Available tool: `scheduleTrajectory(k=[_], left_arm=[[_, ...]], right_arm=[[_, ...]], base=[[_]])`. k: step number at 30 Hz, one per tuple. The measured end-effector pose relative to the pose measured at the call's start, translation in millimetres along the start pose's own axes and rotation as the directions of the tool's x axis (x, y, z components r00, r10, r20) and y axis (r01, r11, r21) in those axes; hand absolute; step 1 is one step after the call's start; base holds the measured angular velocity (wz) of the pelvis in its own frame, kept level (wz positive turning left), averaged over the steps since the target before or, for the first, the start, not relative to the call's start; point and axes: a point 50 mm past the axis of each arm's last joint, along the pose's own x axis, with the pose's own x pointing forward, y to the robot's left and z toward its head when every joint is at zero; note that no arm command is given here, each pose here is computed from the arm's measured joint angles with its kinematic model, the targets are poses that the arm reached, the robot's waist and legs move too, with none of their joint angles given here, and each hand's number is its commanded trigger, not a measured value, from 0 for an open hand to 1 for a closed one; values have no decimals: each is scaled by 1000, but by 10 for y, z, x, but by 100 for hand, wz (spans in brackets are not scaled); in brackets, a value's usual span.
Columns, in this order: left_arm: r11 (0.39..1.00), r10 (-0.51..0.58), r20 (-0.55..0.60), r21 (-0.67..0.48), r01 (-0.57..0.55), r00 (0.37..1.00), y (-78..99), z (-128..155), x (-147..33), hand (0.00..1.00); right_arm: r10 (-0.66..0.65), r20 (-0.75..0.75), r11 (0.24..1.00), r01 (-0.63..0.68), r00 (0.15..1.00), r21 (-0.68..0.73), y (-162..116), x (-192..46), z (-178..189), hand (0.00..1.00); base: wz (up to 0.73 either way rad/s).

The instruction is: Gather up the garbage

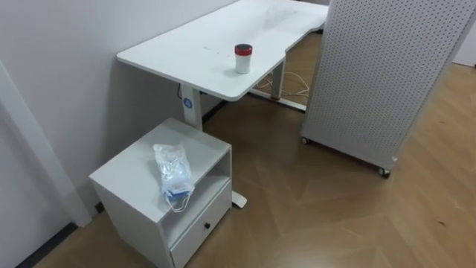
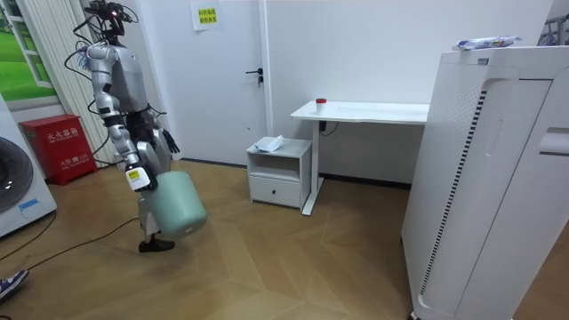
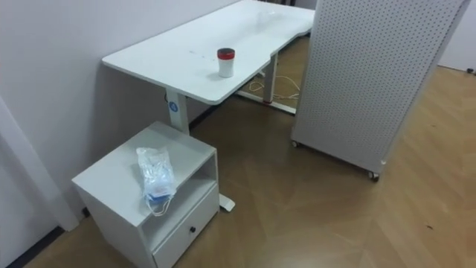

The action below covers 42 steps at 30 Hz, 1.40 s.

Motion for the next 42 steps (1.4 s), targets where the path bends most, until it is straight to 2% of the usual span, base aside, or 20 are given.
scheduleTrajectory(k=[14, 24, 33, 40, 42], left_arm=[[999, -26, -90, 36, 29, 996, -52, -217, -33, 0], [996, -52, -100, 64, 58, 994, -99, -312, -62, 0], [996, -61, 40, 64, 58, 997, -106, 27, -18, 0], [999, 15, 145, 47, -22, 989, -17, 356, 18, 0], [998, 33, 179, 47, -42, 983, -7, 445, 18, 0]], right_arm=[[-13, -18, 1000, 13, 1000, -5, 0, 1, -20, 100], [-21, -49, 1000, 21, 999, -16, -36, -7, -73, 100], [-52, -36, 998, 51, 998, -41, -135, -9, -31, 100], [-71, 62, 997, 71, 996, -2, -105, 13, 192, 100], [-70, 102, 997, 65, 992, 51, -102, 16, 302, 100]], base=[[0], [-13], [-9], [-8], [-11]])
